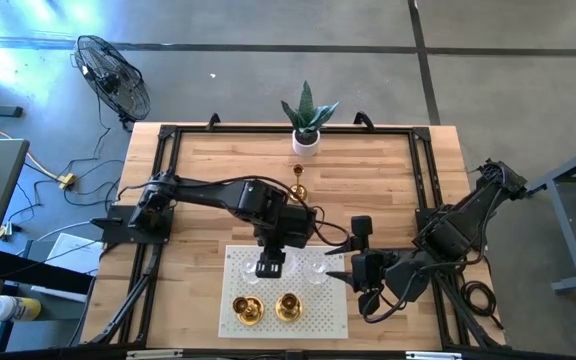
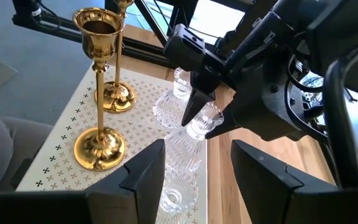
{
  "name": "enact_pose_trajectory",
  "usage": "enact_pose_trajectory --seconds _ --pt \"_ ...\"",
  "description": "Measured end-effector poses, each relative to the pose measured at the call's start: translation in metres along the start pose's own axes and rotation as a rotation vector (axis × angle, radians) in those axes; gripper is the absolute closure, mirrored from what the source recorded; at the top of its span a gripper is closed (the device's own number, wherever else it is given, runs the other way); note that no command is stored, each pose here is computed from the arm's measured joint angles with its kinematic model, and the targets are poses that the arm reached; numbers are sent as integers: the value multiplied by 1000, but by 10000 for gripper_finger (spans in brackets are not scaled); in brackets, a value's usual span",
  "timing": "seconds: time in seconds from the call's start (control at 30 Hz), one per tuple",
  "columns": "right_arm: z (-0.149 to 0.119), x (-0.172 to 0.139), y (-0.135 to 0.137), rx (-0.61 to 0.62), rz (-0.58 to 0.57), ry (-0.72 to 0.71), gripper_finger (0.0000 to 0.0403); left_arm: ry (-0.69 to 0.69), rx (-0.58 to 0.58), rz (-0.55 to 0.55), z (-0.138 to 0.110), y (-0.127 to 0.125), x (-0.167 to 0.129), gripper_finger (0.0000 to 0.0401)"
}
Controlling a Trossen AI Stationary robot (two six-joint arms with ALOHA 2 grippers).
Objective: Pick & Place candle stick holders
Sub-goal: Put the transparent candle holder on the shelf
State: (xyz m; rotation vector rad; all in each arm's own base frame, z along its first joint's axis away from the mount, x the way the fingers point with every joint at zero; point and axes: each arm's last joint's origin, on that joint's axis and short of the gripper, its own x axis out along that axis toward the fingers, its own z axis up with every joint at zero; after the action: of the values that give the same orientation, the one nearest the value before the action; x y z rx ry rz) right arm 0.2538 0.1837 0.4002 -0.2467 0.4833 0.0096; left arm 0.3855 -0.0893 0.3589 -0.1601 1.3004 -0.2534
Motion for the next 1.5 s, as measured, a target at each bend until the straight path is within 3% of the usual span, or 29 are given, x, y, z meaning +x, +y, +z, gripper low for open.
enact_pose_trajectory --seconds 0.33,0.9,1.23,1.5 --pt "0 0 0 2 0 0 226 11 -49 -82 1 -2 1 237" --pt "0 0 0 3 5 1 226 7 -55 56 -4 -14 4 236" --pt "0 0 0 2 5 2 226 -6 -15 49 -2 -15 7 190" --pt "0 0 0 1 4 3 226 -43 21 86 2 -14 7 184"
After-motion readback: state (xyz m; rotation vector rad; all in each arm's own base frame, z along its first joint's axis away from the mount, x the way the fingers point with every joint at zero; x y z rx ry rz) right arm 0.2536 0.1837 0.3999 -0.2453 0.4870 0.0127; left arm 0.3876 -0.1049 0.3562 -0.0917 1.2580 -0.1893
